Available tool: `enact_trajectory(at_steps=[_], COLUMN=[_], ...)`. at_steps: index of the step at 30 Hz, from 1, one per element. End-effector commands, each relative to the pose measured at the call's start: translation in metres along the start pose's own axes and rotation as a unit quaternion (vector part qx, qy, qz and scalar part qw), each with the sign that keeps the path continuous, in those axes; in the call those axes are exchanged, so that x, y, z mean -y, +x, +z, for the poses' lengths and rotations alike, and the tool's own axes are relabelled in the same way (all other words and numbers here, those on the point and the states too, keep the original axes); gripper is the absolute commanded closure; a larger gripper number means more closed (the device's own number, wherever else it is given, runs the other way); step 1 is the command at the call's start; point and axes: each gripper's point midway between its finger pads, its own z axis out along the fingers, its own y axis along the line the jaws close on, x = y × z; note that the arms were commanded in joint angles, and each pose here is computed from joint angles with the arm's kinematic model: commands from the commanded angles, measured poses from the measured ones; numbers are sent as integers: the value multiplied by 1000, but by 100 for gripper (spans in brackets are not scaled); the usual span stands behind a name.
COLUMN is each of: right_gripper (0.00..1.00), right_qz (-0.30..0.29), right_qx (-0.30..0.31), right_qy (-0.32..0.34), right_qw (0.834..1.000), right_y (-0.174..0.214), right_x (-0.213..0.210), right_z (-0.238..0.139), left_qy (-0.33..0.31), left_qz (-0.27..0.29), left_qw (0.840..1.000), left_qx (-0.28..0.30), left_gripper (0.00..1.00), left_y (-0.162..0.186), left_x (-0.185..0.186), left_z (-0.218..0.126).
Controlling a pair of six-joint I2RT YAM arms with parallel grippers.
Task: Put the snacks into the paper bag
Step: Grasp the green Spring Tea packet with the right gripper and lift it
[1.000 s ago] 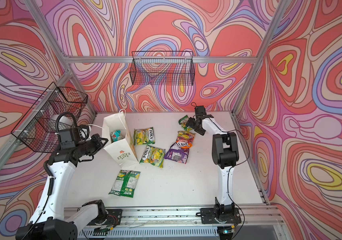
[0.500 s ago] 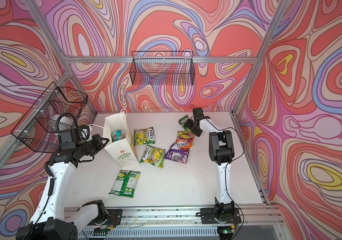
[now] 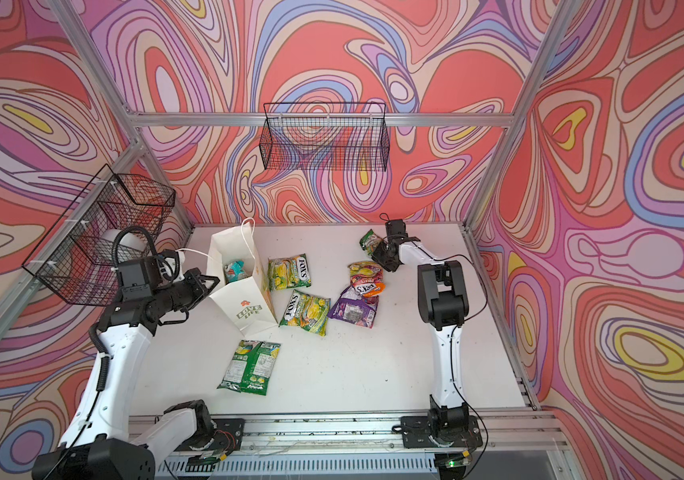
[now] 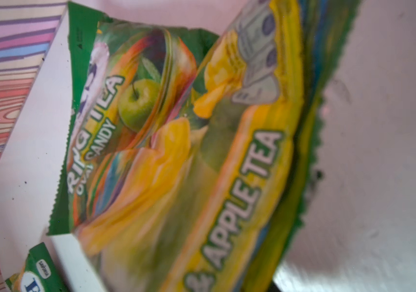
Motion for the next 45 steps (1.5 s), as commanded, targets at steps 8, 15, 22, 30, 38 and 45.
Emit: enact_trajectory(at_steps=[8, 15, 22, 30, 38, 45], right_gripper=[96, 100, 100, 100, 100, 100], right_qz=[-11, -26, -38, -57, -59, -69], right_qx=[-1, 19, 32, 56, 62, 64], right_qy=[-4, -13, -30, -49, -72, -92], right_qw=[1000, 999, 998, 996, 994, 991], right_y=[3, -6, -8, -15, -4, 1], right_x=[-3, -16, -27, -43, -49, -58], right_z=[-18, -42, -67, -105, -136, -160], left_qy=[47, 68, 79, 87, 100, 98], left_qz=[20, 19, 22, 27, 32, 37], left_qw=[998, 997, 996, 996, 994, 994], left_qx=[21, 15, 16, 22, 25, 26], left_gripper=[100, 100, 100, 100, 100, 100], left_y=[-9, -8, -8, -7, -6, -8], left_x=[21, 27, 32, 36, 43, 45], left_z=[-6, -5, -6, -12, -17, -20])
